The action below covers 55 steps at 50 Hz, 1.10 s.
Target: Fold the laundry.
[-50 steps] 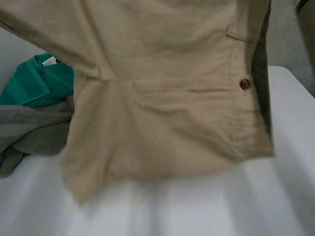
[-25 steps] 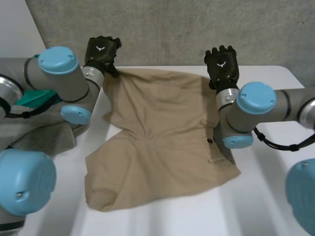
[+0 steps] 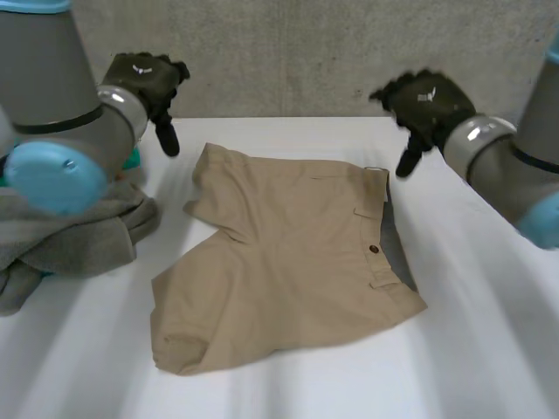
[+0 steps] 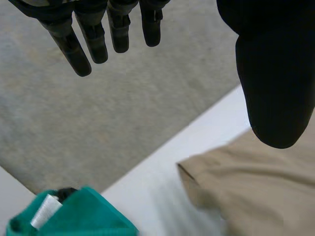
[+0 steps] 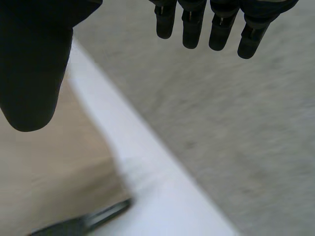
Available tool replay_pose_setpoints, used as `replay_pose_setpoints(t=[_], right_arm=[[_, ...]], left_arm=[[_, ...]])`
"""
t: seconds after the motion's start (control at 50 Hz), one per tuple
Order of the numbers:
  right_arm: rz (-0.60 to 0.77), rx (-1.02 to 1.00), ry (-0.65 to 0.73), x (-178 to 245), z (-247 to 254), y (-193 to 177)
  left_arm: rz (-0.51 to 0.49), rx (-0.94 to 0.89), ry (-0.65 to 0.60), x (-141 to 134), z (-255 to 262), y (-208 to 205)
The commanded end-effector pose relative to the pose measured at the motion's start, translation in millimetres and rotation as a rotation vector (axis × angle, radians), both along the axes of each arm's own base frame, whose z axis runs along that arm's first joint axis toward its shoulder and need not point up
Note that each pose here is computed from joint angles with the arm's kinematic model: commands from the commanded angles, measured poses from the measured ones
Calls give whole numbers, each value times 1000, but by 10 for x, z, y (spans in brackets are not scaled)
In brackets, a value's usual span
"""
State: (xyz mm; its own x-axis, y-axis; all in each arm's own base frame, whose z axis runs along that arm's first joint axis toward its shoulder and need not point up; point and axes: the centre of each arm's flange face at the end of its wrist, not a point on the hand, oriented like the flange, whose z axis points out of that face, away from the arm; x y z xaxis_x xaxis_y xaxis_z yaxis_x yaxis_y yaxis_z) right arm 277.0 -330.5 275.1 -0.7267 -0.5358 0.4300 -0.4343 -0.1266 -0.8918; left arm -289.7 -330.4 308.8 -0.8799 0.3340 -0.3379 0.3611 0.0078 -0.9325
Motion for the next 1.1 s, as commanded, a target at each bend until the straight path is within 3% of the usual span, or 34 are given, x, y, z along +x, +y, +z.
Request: replay_pose_setpoints(t=[0.02, 0.16, 0.34, 0.68, 1.1], right_arm=[[122, 227, 142, -225, -345, 527], [236, 348, 247, -368, -836, 958], [270, 312, 277, -492, -1228, 1139], [246, 135, 260, -497, -1584, 955], [153, 104, 124, -416, -1260, 956]], left_arm=[[-148, 126, -79, 156, -286, 742], [-223, 302, -145, 342, -713, 1348], [-270, 464, -241, 539, -1188, 1798], [-270, 388, -292, 553, -1448, 1819], [-290, 285, -438, 441, -1797, 1656]])
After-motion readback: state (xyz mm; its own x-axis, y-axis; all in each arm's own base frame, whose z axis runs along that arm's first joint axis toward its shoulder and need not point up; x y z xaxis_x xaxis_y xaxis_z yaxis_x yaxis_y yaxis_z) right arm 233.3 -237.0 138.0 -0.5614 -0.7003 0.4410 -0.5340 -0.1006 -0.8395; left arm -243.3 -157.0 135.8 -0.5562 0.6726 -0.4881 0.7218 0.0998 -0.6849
